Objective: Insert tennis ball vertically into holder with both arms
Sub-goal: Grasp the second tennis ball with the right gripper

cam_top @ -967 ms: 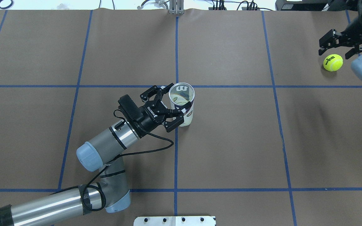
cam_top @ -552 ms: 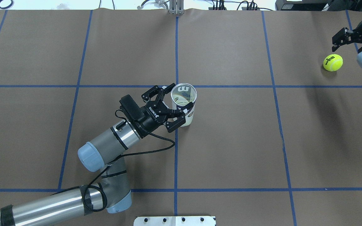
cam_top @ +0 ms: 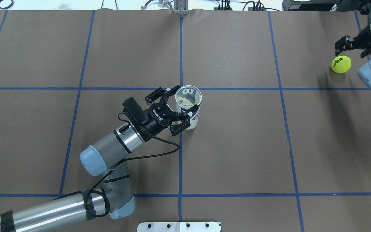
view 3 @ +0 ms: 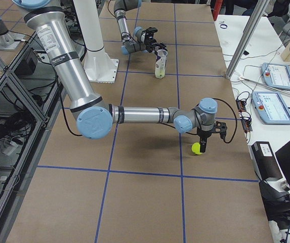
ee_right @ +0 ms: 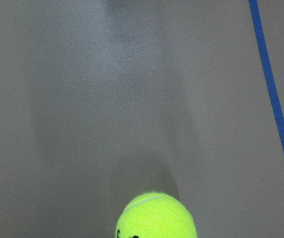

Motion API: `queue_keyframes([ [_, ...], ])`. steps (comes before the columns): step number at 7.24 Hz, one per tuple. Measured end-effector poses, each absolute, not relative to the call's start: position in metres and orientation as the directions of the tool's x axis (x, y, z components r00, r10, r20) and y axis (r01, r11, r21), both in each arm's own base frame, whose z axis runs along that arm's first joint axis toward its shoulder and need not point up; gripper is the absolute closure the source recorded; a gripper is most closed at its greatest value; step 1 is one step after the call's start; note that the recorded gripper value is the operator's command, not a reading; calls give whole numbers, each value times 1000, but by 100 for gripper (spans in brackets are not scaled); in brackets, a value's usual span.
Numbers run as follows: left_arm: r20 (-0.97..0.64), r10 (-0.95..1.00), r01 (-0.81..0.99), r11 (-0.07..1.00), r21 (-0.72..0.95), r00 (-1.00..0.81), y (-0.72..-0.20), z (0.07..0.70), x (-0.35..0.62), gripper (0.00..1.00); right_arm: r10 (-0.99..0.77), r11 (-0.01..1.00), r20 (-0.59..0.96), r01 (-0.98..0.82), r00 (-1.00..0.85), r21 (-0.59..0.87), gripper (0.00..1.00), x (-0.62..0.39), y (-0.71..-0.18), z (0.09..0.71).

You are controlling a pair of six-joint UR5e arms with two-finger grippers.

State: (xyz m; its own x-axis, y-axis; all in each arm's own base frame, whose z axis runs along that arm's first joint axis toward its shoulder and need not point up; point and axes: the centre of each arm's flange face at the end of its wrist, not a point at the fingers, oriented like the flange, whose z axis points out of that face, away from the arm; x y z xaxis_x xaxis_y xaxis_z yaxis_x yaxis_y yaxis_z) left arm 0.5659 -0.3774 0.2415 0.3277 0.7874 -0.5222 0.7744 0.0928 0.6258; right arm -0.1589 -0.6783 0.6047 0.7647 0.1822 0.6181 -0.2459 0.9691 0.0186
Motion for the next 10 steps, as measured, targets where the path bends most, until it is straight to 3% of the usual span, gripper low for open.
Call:
queue_keyframes([
  [3, -522, 787, 774, 93, 627, 328, -377, 242, 566, 9, 210, 959, 634, -282, 744, 13, 1, -184, -673, 620],
  [4, -522, 787, 774, 93, 627, 328, -377, 242, 566, 9, 214, 958, 637, -285, 741, 10, 6, -188, -671, 626],
  [6, -522, 787, 773, 93, 628, 329, -377, 243, 566, 9, 219, 958, 632, -285, 743, 3, 48, -190, -669, 635],
  [7, -522, 787, 773, 93, 627, 329, -377, 243, 566, 10, 223, 958, 627, -286, 746, 0, 81, -190, -669, 639],
  [8, -522, 787, 773, 93, 627, 329, -377, 242, 566, 9, 223, 958, 625, -286, 748, 0, 100, -190, -669, 641],
  [10, -522, 787, 774, 93, 627, 328, -377, 242, 566, 10, 214, 957, 640, -290, 738, 15, 100, -189, -670, 625],
])
